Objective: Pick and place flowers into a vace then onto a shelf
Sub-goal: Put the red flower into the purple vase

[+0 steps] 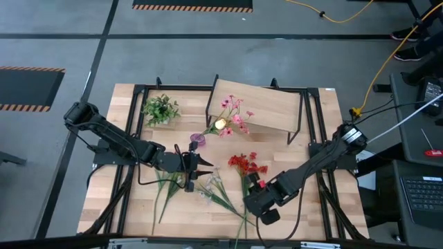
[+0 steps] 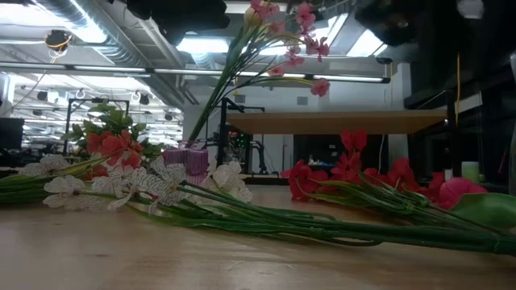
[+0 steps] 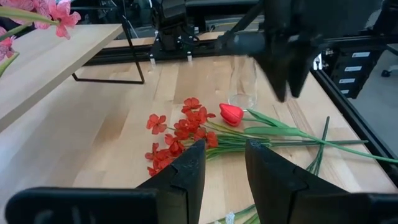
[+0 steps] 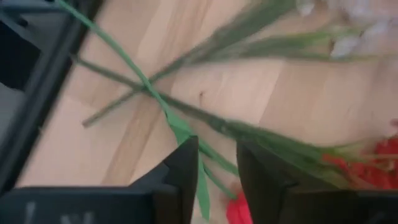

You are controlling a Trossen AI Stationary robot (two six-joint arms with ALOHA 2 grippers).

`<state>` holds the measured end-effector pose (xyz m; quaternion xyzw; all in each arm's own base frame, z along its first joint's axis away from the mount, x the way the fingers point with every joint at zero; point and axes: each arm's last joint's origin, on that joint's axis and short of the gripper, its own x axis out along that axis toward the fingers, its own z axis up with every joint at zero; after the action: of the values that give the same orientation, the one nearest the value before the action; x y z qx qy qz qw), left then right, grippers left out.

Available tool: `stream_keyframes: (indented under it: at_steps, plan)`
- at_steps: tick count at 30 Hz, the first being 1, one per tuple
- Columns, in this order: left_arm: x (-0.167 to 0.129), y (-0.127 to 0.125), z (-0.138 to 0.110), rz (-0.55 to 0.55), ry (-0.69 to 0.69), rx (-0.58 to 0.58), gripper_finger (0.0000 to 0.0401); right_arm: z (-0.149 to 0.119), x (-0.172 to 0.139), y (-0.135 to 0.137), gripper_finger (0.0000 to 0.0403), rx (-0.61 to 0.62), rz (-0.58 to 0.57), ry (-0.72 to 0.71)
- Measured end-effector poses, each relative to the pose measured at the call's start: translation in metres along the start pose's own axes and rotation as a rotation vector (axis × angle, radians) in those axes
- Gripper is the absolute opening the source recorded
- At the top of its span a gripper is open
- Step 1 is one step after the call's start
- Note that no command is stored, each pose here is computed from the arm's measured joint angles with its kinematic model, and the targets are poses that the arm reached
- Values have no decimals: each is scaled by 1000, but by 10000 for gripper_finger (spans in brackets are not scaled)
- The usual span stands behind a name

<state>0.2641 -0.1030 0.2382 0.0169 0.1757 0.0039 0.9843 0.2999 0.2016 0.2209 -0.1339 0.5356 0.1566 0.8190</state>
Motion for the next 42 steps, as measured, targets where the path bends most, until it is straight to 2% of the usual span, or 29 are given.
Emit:
stream_keyframes:
  at_steps: [5,10,14,19,26,34,42]
  plan:
    - [0,0,0,0,0,-1,106,-6,12,3,159,0,8,-35]
    - [0,0,0,0,0,0,106,-9,18,9,177,-11,29,-70]
    - [0,0,0,0,1,0,106,-10,24,14,179,-5,46,-134]
    - [0,0,0,0,0,0,106,-16,31,14,179,-13,47,-138]
    - [0,0,0,0,0,0,106,-29,40,13,179,4,38,-105]
    - [0,0,0,0,1,1,106,-29,43,12,179,5,13,-109]
    - [0,0,0,1,4,2,106,-34,69,15,179,-44,1,-52]
